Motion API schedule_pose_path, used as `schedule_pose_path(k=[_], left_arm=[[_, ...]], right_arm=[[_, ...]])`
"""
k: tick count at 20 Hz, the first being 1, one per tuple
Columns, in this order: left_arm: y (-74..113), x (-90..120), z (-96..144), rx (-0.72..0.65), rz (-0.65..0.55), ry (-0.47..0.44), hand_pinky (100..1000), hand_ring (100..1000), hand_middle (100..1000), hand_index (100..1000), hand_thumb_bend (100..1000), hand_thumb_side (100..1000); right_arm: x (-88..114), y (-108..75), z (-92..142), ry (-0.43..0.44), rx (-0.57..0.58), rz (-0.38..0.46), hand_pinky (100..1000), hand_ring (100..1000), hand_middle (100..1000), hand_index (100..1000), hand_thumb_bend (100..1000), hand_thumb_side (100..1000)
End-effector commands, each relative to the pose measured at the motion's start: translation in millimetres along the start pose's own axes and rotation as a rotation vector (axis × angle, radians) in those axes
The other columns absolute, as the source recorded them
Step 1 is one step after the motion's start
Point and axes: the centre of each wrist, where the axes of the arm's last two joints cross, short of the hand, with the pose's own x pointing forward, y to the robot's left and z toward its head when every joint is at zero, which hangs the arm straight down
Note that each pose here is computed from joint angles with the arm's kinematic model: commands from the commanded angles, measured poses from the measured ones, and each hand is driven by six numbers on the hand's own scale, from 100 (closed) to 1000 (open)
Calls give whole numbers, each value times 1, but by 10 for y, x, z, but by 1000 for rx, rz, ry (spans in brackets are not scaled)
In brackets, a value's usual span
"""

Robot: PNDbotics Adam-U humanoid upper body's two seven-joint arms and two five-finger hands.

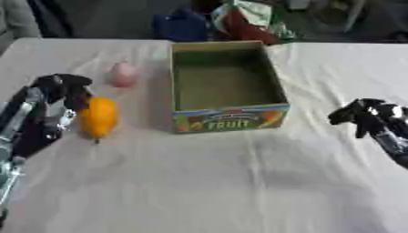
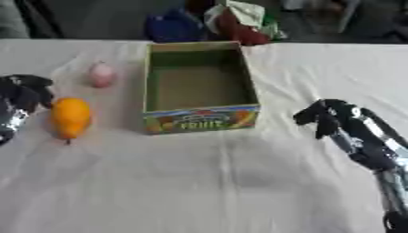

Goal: Pick up objects on the table and place them in the box.

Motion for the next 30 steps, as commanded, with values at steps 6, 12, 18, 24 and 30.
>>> schedule_pose_path(k=[6,12,18,24,30], left_arm=[[425,38,-68,-58,-349,32,689,570,600,806,433,641],[516,-75,-102,-122,-499,100,686,577,608,815,287,341],[503,-199,-164,-185,-523,140,694,582,614,825,277,321],[493,-305,-258,-289,-555,150,701,594,627,838,316,341],[472,-433,-333,-406,-586,170,710,615,649,862,374,399]], right_arm=[[83,-102,14,3,9,40,728,736,596,436,100,571],[78,-96,20,7,13,38,729,737,596,436,100,574],[76,-92,17,8,16,36,728,737,596,436,100,575],[70,-84,18,12,21,33,728,737,597,436,100,575],[63,-75,19,14,24,30,728,737,597,436,100,577]])
